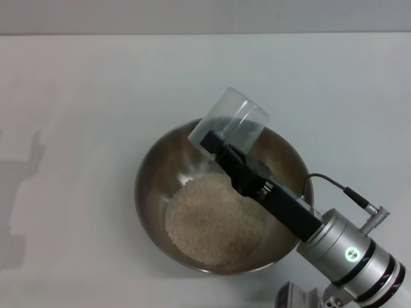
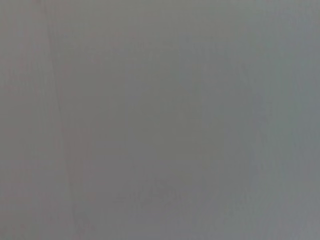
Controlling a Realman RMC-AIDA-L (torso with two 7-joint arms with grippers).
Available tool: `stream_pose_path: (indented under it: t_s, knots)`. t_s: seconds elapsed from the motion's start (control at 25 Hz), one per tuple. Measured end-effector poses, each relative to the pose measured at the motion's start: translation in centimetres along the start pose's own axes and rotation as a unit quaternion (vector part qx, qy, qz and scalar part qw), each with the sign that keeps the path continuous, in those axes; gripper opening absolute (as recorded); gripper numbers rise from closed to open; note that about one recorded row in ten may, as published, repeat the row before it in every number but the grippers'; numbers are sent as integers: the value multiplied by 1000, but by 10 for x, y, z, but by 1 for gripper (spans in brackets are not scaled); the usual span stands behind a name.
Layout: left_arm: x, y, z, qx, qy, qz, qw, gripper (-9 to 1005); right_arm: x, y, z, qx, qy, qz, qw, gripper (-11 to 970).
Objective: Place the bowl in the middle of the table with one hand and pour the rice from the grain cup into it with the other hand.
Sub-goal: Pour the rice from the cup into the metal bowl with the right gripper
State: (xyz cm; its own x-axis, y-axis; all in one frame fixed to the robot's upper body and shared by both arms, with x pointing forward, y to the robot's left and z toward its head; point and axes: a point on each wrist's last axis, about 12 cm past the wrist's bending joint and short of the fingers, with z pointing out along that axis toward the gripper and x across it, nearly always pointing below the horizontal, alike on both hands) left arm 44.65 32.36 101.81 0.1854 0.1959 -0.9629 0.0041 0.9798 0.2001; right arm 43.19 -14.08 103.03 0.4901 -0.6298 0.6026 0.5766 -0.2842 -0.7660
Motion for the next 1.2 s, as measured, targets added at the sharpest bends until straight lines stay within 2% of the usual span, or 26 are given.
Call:
stream_pose_path:
  t_s: [0.32, 0.36, 0.4, 0.44, 0.48, 0.56, 0.6, 0.64, 0.72, 0.88, 0.96, 1.0, 1.04, 1.08, 1.12, 1.16, 1.2]
  knots:
    - [0, 0, 0, 0, 0, 0, 1000, 842, -2, -3, 1, 5, -1, 10, 1000, 25]
    - [0, 0, 0, 0, 0, 0, 1000, 842, -1, -5, 2, 10, 3, 29, 1000, 25]
    - [0, 0, 0, 0, 0, 0, 1000, 842, 0, -11, 5, 27, 19, 95, 995, 25]
    - [0, 0, 0, 0, 0, 0, 1000, 842, 0, -11, 5, 27, 19, 95, 995, 25]
    - [0, 0, -1, -1, 1, 0, 1000, 842, 2, -15, 6, 40, 31, 142, 989, 26]
    - [0, 0, -1, -1, 1, 0, 1000, 842, 7, -21, 6, 63, 56, 262, 961, 26]
    - [0, 0, -1, -1, 1, 0, 1000, 842, 11, -24, 6, 75, 80, 368, 924, 26]
    - [0, 0, -1, -1, 1, 0, 1000, 842, 11, -24, 6, 75, 80, 368, 924, 26]
    - [0, 0, -1, 0, 1, 0, 1000, 842, 14, -24, 5, 81, 101, 460, 879, 27]
    - [0, 0, 0, 1, 0, 0, 1000, 842, 25, -19, 0, 119, 121, 635, 754, 27]
    - [0, 0, 0, 1, 0, 0, 1000, 842, 35, -14, -5, 141, 134, 693, 694, 28]
    - [0, -1, 0, 2, 0, 0, 1000, 842, 46, -6, -10, 161, 151, 731, 646, 28]
    - [0, -1, 0, 2, 0, 0, 1000, 842, 46, -6, -10, 161, 151, 731, 646, 28]
    - [0, -1, 0, 3, -1, -1, 1000, 842, 52, -1, -13, 172, 160, 752, 616, 28]
    - [0, -2, 1, 5, -1, -1, 1000, 842, 64, 10, -19, 186, 178, 782, 568, 29]
    - [0, -2, 1, 5, -1, -1, 1000, 842, 64, 10, -19, 186, 178, 782, 568, 29]
    - [0, -2, 1, 5, -1, -1, 1000, 842, 76, 23, -25, 194, 197, 803, 528, 29]
